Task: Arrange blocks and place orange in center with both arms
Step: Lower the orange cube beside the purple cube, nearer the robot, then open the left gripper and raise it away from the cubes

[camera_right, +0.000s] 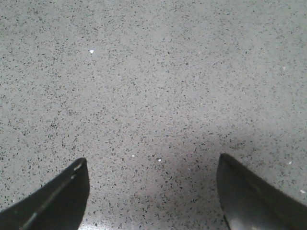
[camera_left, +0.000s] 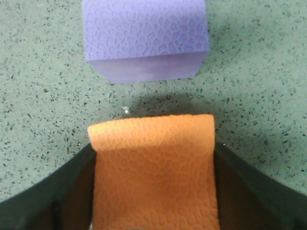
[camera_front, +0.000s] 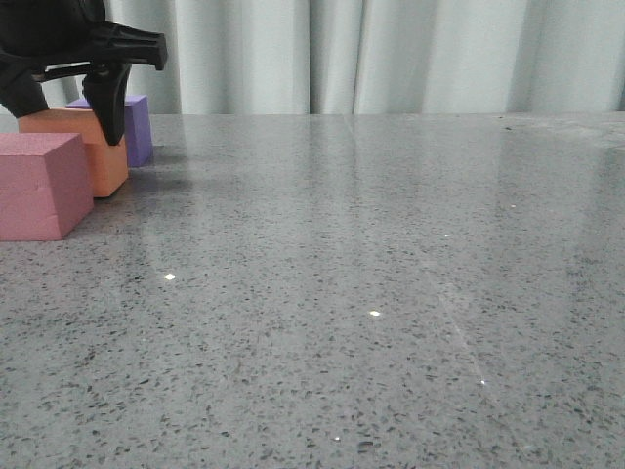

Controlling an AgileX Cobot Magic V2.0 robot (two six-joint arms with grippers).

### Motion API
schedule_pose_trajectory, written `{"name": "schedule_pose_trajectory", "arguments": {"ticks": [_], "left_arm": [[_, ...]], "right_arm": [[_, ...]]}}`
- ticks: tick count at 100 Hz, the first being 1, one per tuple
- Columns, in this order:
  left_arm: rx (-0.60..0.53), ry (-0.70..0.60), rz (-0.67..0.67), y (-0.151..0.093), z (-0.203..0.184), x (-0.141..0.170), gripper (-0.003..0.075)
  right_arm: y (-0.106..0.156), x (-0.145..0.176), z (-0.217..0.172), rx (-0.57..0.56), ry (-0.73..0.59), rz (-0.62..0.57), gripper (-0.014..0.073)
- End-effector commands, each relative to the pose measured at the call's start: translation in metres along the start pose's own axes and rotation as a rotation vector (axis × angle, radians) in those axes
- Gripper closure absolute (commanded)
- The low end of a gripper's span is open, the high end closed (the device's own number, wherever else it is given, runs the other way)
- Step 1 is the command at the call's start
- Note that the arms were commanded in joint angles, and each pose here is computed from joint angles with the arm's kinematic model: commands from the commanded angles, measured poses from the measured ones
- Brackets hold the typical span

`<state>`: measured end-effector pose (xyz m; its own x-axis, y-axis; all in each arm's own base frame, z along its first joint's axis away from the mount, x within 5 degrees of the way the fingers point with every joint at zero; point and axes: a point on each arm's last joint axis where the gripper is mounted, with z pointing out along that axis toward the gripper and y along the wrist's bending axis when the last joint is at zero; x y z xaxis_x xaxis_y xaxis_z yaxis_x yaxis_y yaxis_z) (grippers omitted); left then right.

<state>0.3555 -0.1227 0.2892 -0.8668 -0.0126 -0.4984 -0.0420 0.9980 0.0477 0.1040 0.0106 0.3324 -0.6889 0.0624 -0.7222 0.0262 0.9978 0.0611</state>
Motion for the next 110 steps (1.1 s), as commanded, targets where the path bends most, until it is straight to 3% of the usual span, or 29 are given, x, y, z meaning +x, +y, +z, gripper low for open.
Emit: {"name": "schedule_pose_trajectory", "arguments": {"ticks": [1,42,62,110], "left_arm": [[0.038,-0.102,-0.017,0.004,-0.023,-0.011,0.0269],[0.041,-0.110,-0.015,0.004,-0.027,-0.011,0.0179],[0.038,-0.113,-0.013,0.006,-0.030,-0.012,0.0179],[0.030,-0.198,-0.039,0.020,-0.083,-0.020,0.0183]], "right_arm": [[0.000,-0.009,-0.005,-0.004,-0.071,-0.009,0.0046],[0.000,-0.009,-0.005,-0.004,-0.071,-0.009,0.0046],[0.000,-0.009,-0.005,-0.004,-0.071,-0.009,0.0046],[0.000,-0.009,-0.005,-0.004,-0.071,-0.009,0.0046]]}}
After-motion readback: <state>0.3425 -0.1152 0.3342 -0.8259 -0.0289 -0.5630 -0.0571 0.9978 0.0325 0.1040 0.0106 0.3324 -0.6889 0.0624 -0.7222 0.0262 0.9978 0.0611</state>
